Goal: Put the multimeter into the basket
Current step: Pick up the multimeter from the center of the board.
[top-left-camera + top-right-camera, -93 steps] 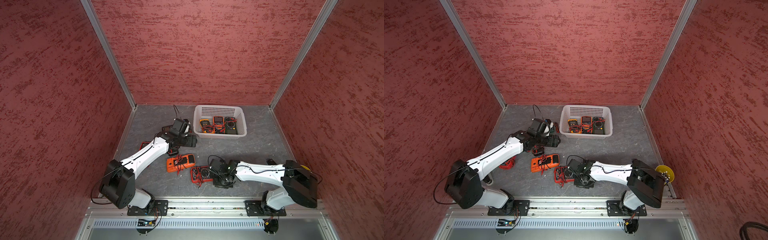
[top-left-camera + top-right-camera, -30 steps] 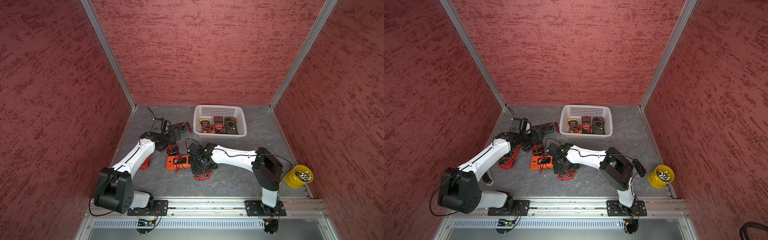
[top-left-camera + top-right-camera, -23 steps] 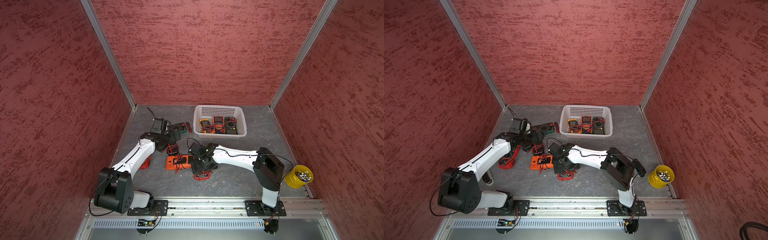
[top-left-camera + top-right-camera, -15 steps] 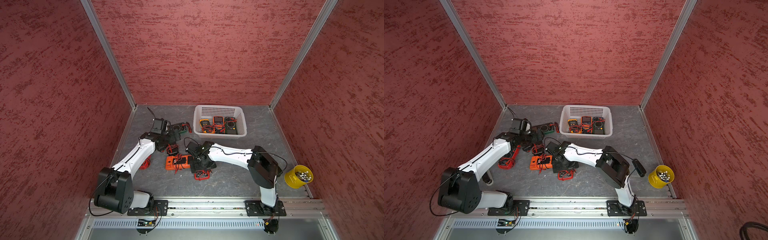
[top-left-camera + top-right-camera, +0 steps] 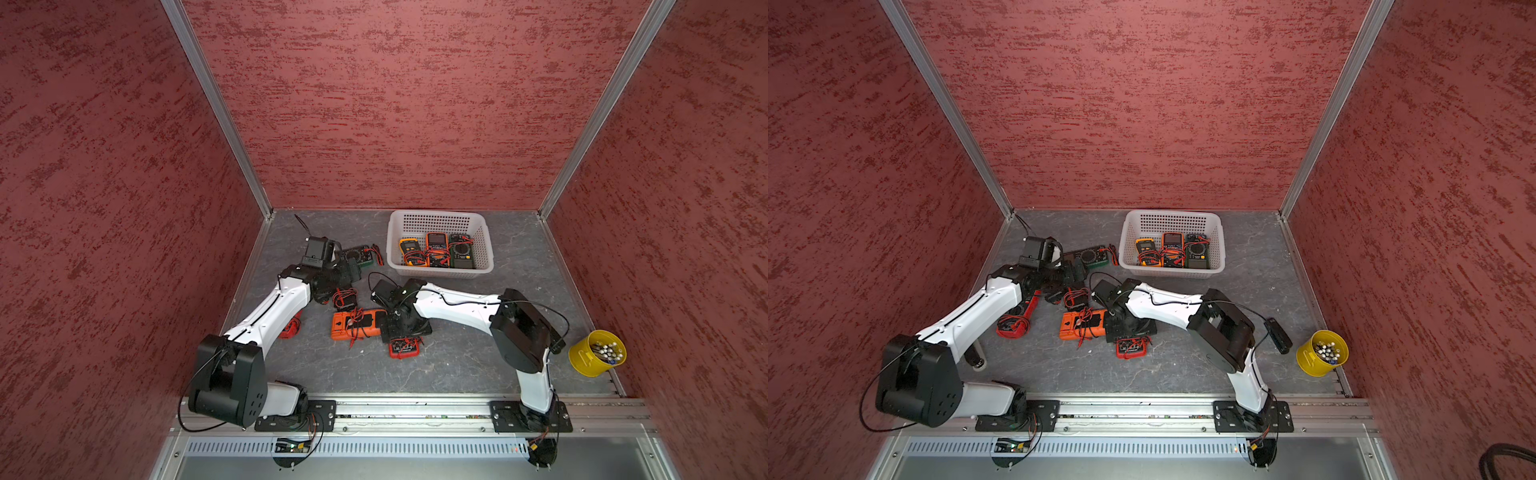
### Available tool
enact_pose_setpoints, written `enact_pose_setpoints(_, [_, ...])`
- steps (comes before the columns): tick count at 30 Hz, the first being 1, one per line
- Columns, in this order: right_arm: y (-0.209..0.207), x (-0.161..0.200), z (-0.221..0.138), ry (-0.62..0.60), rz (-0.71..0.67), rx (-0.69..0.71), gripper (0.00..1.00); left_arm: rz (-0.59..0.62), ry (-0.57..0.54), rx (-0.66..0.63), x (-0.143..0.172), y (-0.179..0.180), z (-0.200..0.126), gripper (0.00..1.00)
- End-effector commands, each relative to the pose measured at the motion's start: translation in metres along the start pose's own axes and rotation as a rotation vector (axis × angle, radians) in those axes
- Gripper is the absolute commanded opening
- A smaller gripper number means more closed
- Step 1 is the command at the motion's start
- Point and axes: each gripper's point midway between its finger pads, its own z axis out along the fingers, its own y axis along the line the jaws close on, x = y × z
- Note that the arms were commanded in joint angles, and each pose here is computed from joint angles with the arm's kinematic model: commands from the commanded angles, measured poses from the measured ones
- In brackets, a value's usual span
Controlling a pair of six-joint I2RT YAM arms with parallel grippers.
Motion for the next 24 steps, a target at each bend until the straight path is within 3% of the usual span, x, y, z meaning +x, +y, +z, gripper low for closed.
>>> enact_pose_setpoints(1, [-0.037, 0.008, 0.069, 0.074, 0.020, 0.127, 0.99, -0.012, -0.017, 0.012, -0.007, -0.002, 0.002, 1.00])
enact_pose_setpoints(8, [-0.037, -0.004, 0.075, 0.053, -0.019, 0.095, 0.99, -0.026, -0.016, 0.008, -0.006, -0.001, 0.003, 1.00])
enact_pose_setpoints(18, [-0.047, 0.001, 0.090, 0.122, -0.129, 0.160, 0.99, -0.026, -0.019, 0.002, -0.005, -0.001, 0.000, 1.00])
enact_pose_setpoints(21, [-0.046, -0.003, 0.082, 0.092, -0.129, 0.151, 0.91, -0.027, -0.016, 0.000, -0.005, -0.001, 0.001, 1.00])
enact_pose_setpoints(24, [-0.045, -0.009, 0.067, 0.055, -0.130, 0.154, 0.68, -0.027, -0.018, 0.002, -0.006, -0.001, 0.000, 1.00])
